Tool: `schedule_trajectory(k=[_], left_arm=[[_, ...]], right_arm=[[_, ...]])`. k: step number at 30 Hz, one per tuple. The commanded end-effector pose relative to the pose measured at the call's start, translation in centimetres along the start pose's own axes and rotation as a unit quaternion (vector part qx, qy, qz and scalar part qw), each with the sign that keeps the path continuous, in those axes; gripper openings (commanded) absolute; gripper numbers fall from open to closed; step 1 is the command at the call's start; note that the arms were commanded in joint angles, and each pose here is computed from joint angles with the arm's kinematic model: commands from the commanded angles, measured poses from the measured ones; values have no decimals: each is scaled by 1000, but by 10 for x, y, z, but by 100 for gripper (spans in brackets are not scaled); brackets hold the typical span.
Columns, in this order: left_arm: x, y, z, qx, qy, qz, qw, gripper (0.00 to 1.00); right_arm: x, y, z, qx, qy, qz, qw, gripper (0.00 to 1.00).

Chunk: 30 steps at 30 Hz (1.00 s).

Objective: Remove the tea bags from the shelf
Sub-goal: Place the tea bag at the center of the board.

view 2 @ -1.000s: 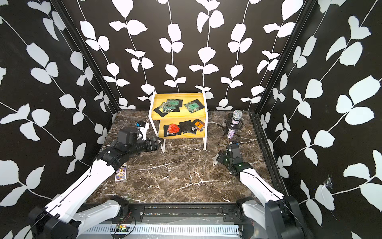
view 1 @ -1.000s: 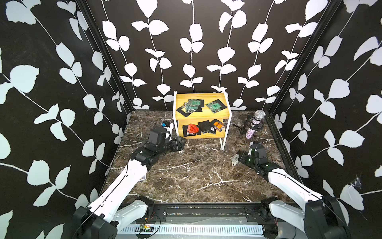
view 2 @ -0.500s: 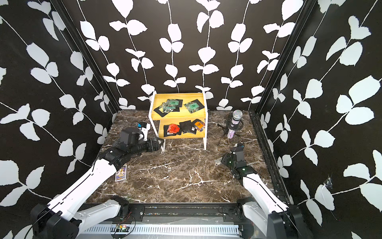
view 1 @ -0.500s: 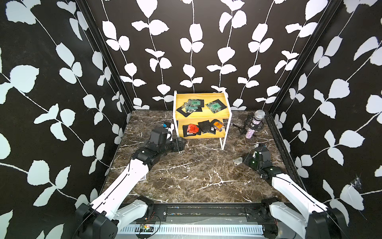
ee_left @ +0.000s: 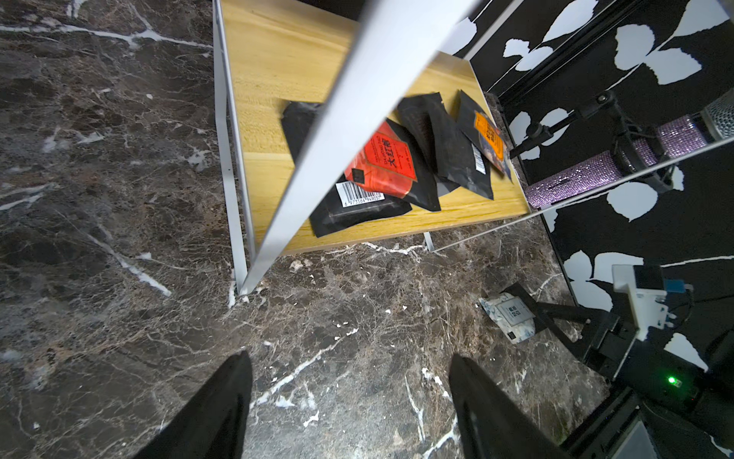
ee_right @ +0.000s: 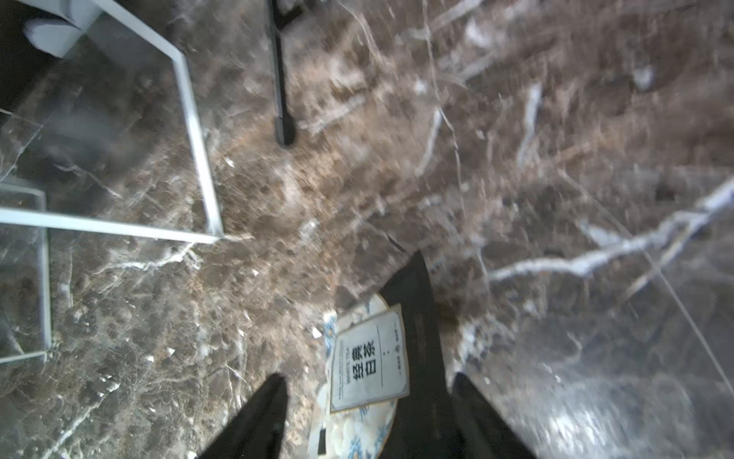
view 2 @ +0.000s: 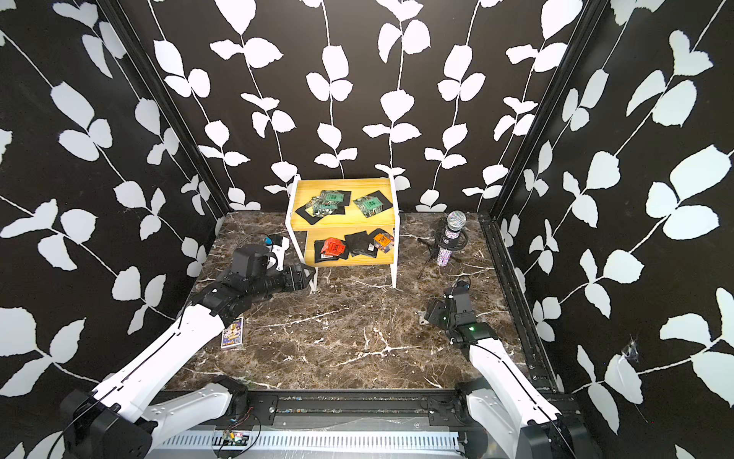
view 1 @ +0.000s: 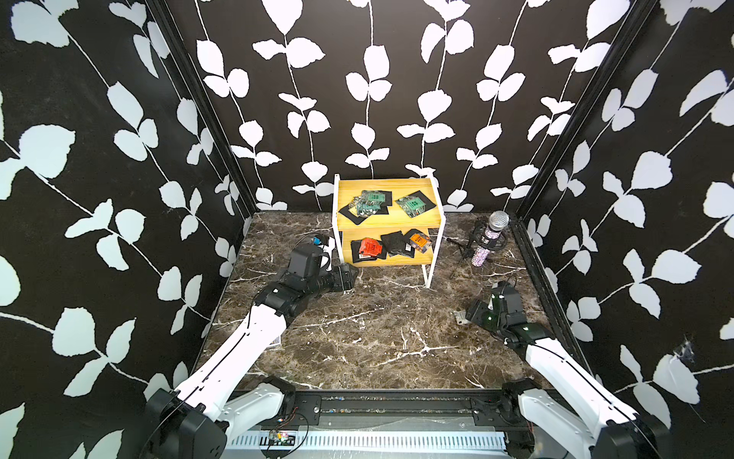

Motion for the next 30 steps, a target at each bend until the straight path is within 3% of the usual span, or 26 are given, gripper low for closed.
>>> schedule_trajectory(k=[1, 5, 9, 13, 16, 18, 22, 30], left_arm=[[2, 7, -7, -6, -10, -13, 1000, 73], [1, 8, -8, -7, -12, -12, 1000, 73], [1, 8, -8, -7, -11, -12, 1000, 73], [2, 7, -8, -8, -10, -13, 1000, 73], [2, 7, -7, -8, -8, -13, 1000, 73], [1, 8, -7, -8, -9, -14, 1000, 73], [-1, 8, -8, -9, -10, -11, 1000, 73], [-2, 9, -9, -11, -10, -11, 1000, 72]], right_arm=[[5, 4, -6, 9, -40, 34, 999, 71], [1, -1, -8, 15, -71, 96, 993, 72], [0, 1, -10, 25, -92, 119, 988, 74], [4, -2, -19, 54, -142, 171, 974, 76], [5, 0, -18, 72, -155, 178, 969, 77], [3, 2, -14, 81, -149, 177, 969, 83], [-3, -2, -7, 112, -154, 202, 961, 79], [-17, -7, -4, 206, -219, 259, 918, 75]])
Point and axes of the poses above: each gripper's point midway between its finger pads, its own x axis back along the fingers, its own z axis along the line the jaws close on, y = z × x, the point moved 1 cm from there along x, back along the fingers, and after that the axes turned 9 degrees about x, right-handed, at the moved point
